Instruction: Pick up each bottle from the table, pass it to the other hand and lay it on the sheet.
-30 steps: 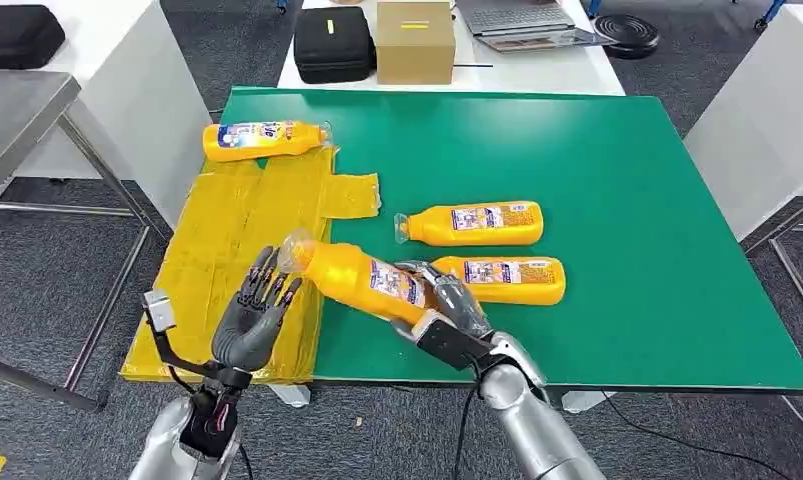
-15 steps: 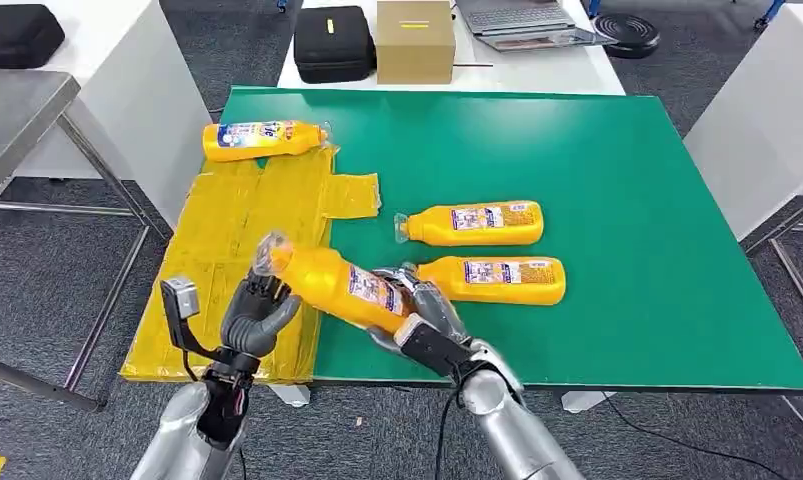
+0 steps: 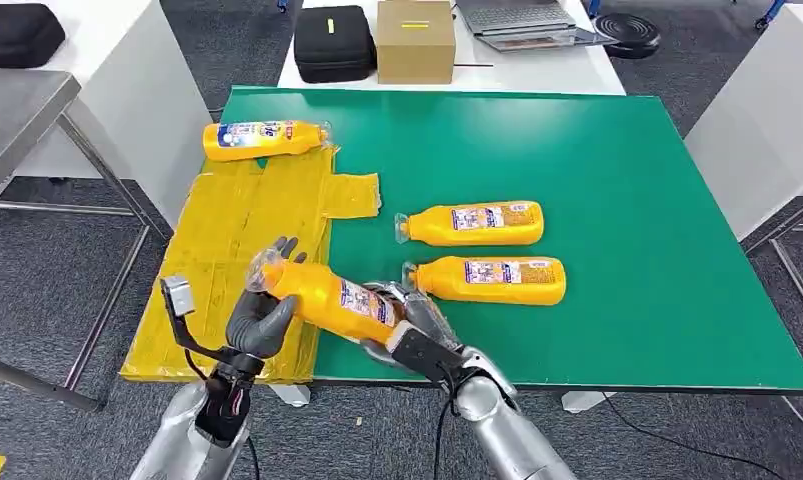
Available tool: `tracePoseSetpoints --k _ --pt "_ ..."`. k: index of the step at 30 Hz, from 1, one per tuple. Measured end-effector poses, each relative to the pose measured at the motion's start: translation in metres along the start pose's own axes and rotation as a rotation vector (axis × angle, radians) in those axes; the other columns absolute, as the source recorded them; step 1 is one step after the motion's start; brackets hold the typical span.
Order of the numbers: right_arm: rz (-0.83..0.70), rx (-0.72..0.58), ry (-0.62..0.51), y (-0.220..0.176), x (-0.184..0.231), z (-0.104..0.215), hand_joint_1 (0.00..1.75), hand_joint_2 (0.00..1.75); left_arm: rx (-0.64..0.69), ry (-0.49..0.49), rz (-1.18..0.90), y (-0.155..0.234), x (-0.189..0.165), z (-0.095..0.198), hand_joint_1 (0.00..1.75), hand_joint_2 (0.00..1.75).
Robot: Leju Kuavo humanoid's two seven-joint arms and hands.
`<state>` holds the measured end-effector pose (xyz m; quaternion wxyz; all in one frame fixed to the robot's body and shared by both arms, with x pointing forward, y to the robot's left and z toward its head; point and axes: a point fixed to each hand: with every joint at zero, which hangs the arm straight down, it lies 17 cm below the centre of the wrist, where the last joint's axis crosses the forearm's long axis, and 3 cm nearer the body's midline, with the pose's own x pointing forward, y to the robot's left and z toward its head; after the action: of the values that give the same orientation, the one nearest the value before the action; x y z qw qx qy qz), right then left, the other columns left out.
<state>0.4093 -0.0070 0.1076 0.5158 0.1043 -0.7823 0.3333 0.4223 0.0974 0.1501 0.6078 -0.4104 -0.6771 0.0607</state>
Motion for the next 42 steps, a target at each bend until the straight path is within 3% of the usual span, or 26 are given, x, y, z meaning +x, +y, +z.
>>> tracePoseSetpoints --k 23,32,42 --pt "0.032 -0.008 0.070 -0.011 -0.024 0.013 1.75 1.75 0.010 0.034 -0.045 0.007 -0.007 0.008 0.00 1.75" --pt "0.004 0.083 0.047 0.027 -0.010 0.001 1.75 1.75 0.003 0.040 -0.121 0.003 -0.013 -0.003 0.00 1.75" --pt "0.016 0.126 0.058 0.041 -0.015 0.000 1.75 1.75 0.015 0.044 -0.112 0.006 -0.015 -0.003 0.00 1.75"
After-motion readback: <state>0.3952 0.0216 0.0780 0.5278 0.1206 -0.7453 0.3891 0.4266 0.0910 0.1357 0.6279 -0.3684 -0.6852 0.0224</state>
